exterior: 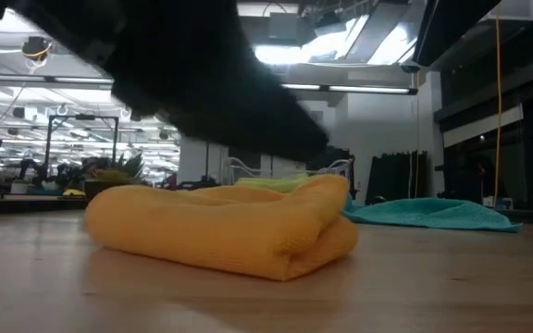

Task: Fold microfiber towels
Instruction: Put the folded orange microfiber cloth into the transparent bin

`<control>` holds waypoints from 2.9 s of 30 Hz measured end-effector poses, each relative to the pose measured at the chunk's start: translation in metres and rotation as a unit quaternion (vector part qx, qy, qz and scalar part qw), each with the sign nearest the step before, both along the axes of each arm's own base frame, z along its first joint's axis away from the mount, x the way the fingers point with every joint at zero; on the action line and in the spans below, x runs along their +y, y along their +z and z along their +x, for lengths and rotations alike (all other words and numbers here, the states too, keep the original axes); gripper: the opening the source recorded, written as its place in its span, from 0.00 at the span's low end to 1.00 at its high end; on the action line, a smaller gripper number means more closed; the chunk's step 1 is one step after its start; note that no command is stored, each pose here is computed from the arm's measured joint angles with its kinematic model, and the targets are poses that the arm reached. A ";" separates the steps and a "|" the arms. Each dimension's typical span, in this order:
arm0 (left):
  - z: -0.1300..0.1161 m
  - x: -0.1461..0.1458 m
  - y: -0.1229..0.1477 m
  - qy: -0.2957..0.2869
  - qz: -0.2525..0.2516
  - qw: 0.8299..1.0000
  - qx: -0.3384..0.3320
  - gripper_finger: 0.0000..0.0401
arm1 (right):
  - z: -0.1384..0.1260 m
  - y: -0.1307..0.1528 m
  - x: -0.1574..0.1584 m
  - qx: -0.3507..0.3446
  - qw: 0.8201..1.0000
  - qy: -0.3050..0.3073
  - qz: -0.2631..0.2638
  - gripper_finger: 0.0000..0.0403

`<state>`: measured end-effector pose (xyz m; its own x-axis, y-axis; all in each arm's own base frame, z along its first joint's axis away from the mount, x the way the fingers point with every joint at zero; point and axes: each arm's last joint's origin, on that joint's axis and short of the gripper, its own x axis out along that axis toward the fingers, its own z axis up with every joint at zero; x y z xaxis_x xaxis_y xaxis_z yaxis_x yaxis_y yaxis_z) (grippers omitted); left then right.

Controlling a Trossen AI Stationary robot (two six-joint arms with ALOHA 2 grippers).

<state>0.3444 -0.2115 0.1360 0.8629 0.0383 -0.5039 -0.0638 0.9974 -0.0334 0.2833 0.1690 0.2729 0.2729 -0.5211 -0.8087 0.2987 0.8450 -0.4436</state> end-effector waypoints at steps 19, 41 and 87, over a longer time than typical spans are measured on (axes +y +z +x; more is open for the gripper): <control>0.025 0.039 -0.037 0.018 -0.022 0.998 0.060 0.32 | 0.000 0.000 0.000 0.005 1.000 -0.004 0.011 0.43; -0.039 0.022 0.108 -0.041 0.001 0.999 -0.022 0.32 | 0.015 -0.002 -0.015 0.022 0.998 -0.012 0.064 0.43; -0.044 -0.006 0.012 0.015 0.012 0.991 0.135 0.32 | 0.100 -0.163 -0.118 -0.181 0.835 0.087 0.512 0.75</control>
